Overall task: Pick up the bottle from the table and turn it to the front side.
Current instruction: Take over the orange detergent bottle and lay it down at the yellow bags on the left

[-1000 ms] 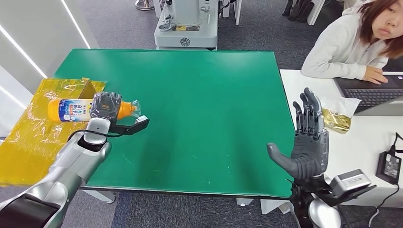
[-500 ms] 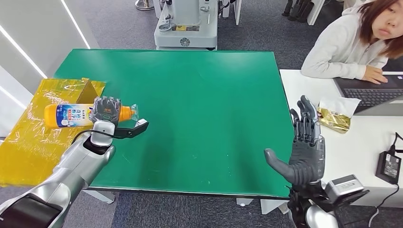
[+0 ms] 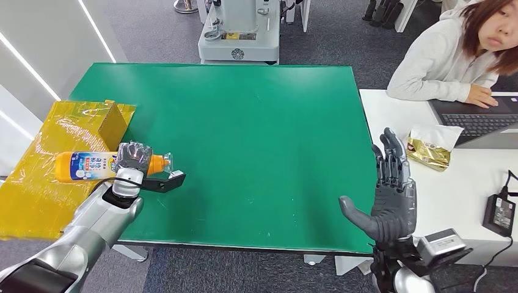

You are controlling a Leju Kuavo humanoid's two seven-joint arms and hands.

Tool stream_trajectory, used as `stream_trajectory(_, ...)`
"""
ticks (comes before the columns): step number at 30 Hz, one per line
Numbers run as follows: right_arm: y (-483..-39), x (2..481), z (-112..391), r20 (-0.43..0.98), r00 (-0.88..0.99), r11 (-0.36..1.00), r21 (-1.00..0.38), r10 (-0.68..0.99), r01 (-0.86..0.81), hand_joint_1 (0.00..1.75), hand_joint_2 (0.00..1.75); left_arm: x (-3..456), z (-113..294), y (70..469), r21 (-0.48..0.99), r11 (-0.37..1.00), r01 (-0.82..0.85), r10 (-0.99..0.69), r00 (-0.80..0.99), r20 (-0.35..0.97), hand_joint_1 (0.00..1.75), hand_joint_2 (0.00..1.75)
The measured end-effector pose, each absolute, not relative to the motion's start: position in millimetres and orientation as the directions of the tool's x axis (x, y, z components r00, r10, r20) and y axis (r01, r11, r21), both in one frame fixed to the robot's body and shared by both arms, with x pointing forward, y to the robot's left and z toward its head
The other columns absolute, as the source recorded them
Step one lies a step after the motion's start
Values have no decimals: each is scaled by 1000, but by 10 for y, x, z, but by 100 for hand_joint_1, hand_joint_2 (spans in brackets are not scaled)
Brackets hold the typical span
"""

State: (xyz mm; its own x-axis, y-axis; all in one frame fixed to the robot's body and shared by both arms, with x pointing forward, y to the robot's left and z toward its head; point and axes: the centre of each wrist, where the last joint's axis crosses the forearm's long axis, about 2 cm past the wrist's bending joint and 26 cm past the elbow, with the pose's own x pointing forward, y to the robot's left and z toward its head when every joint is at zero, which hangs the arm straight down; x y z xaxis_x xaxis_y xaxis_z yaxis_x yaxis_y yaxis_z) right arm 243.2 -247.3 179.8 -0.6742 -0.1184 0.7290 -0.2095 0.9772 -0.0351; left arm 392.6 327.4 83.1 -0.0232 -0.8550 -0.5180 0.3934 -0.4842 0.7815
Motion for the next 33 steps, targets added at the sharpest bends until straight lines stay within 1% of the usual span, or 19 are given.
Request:
stream_trajectory(5, -2467, 2440, 1793, 738, -665, 978, -34, -114, -206, 0, 175, 3802, 702, 3365, 793, -450, 410, -871, -8, -491, 175, 175)
stream_trajectory(9, -2473, 2449, 1801, 739, -664, 978, -35, -113, -206, 0, 175, 3754, 661, 3425, 811, -416, 411, -898, -44, -438, 175, 175)
stream_trajectory(15, -2467, 2482, 1810, 738, -664, 977, -31, -119, -209, 0, 175, 3825, 753, 3528, 837, -330, 437, -942, -101, -319, 175, 175)
stream_trajectory(21, -2467, 2523, 1833, 735, -665, 977, -17, -133, -213, 0, 175, 3909, 856, 3587, 858, -276, 433, -961, -93, -262, 175, 175)
stream_trajectory(22, -2467, 2534, 1839, 735, -664, 976, -12, -138, -215, 0, 175, 3916, 866, 3595, 861, -270, 430, -963, -102, -251, 166, 175)
stream_trajectory(25, -2480, 2576, 1867, 734, -662, 975, 2, -152, -221, 0, 175, 3938, 894, 3619, 873, -242, 425, -970, -121, -210, 35, 175)
stream_trajectory(26, -2491, 2587, 1873, 734, -661, 975, 3, -154, -223, 0, 175, 3946, 903, 3629, 874, -229, 428, -973, -117, -197, 0, 175)
stream_trajectory(29, -2531, 2607, 1869, 741, -654, 974, 0, -151, -226, 0, 175, 3965, 924, 3670, 871, -197, 449, -980, -79, -181, 0, 175)
stream_trajectory(33, -2570, 2614, 1840, 752, -643, 974, -5, -146, -227, 0, 175, 3954, 915, 3723, 863, -194, 467, -979, -38, -199, 0, 175)
